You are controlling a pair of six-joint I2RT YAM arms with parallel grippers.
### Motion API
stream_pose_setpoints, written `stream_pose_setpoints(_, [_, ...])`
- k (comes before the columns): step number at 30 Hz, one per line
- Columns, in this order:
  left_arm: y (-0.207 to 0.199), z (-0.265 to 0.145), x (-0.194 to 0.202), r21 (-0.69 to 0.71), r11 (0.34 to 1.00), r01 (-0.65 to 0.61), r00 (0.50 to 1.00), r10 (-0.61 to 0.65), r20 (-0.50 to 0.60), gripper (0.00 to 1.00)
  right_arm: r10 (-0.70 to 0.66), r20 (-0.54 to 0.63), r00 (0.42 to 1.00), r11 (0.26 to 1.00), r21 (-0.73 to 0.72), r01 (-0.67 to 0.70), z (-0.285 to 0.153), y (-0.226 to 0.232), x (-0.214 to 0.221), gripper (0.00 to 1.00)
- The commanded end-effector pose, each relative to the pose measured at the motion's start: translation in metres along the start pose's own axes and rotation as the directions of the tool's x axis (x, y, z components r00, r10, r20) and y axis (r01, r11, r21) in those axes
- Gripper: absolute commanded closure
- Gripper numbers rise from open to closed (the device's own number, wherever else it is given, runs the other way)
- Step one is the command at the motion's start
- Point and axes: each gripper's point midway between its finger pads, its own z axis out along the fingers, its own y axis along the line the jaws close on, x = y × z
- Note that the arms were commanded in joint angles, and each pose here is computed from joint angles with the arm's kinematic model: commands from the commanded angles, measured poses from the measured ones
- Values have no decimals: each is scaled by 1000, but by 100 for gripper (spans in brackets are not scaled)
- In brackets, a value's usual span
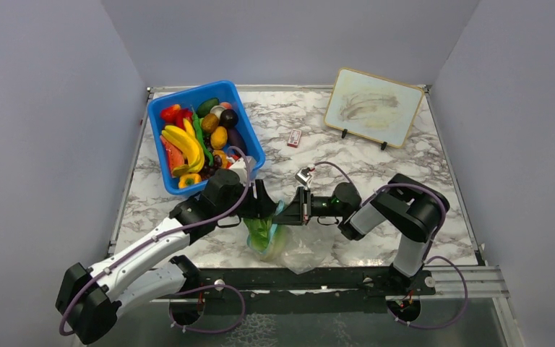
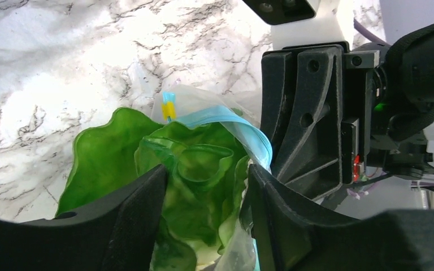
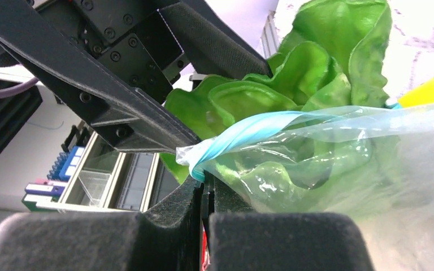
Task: Place the food in the zip-top bag and seal the zipper
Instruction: Place the fake vegetable in the zipper food storage bag.
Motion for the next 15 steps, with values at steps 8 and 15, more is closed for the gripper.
stream_pose_setpoints(8, [-89, -78, -78, 202, 974, -106, 977, 63, 205, 21, -327, 27, 945, 901, -294, 320, -4, 101, -4, 99])
stream_pose_setpoints(15, [-97, -116, -113, 120, 975, -190, 936, 142, 322, 20, -360, 83, 929, 855, -369, 365, -10, 137, -7, 99])
